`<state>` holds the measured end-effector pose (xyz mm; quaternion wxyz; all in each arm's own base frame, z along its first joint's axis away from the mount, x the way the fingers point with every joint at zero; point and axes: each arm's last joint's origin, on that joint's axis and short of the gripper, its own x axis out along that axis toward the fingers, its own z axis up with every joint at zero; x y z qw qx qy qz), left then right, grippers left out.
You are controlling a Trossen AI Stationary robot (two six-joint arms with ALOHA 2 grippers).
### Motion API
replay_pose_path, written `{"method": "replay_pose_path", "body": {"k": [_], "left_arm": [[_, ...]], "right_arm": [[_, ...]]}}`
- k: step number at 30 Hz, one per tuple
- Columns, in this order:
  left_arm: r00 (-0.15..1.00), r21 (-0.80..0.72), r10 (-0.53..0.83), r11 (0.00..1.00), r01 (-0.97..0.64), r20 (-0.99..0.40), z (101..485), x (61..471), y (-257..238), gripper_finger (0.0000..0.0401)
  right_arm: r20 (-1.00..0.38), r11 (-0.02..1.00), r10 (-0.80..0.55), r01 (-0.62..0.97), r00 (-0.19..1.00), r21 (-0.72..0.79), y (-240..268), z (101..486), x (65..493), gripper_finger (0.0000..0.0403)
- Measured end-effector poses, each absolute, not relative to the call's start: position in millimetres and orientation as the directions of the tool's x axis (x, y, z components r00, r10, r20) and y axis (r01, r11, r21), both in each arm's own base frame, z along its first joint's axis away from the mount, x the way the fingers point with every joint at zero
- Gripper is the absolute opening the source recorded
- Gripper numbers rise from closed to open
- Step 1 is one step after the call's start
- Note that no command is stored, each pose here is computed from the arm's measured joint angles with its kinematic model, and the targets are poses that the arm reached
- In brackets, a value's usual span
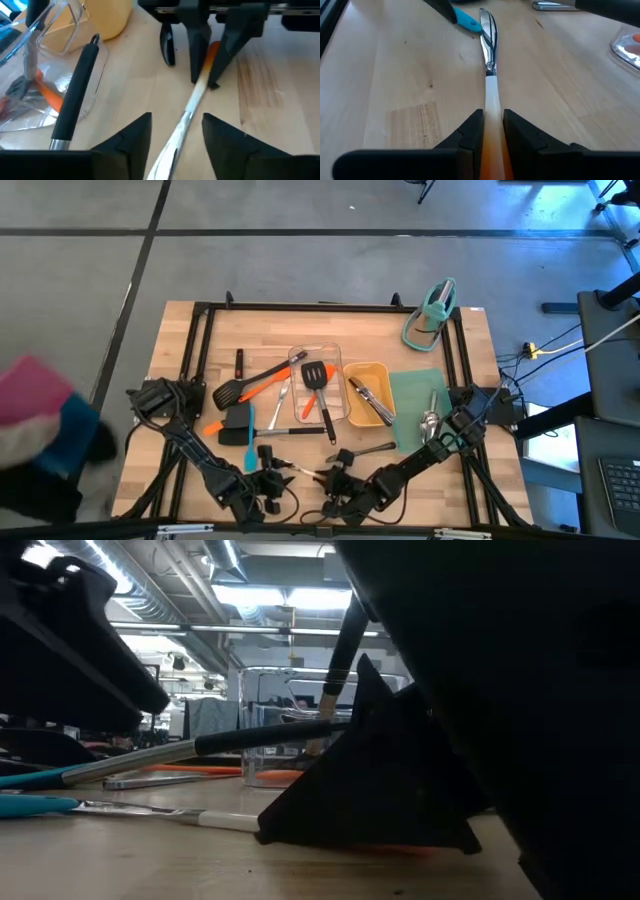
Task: Pick & Place Kitchen Items
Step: Put the orange table knife into the yellow bin
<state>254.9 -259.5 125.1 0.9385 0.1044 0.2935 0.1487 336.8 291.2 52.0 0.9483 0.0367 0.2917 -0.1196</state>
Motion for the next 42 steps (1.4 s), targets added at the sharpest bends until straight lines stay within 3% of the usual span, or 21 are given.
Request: {"method": "replay_pose_path", "body": {"k": [5, 18, 25, 42], "left_arm": [[0.783, 0.277, 0.327, 0.939, -0.205, -0.529, 125.7, 259.6, -257.9, 0.0195], [0.775, 0.244, 0.233, 0.964, -0.105, -0.587, 124.9, 268.9, -257.9, 0.0189], [0.767, 0.206, 0.16, 0.978, -0.037, -0.622, 103.5, 287.5, -255.5, 0.0189], [0.765, 0.194, 0.14, 0.981, -0.021, -0.628, 93.9, 297.6, -251.6, 0.0189]], "right_arm": [[-0.582, 0.97, -0.216, 0.24, 0.784, -0.038, 297.9, 60.8, 341.6, 0.0069], [-0.611, 0.971, -0.229, 0.221, 0.758, -0.091, 306.1, 73.0, 345.0, 0.0069], [-0.604, 0.969, -0.237, 0.226, 0.761, -0.096, 306.1, 72.9, 345.1, 0.0063], [-0.589, 0.967, -0.254, 0.224, 0.767, -0.124, 304.4, 81.1, 345.2, 0.0058]]}}
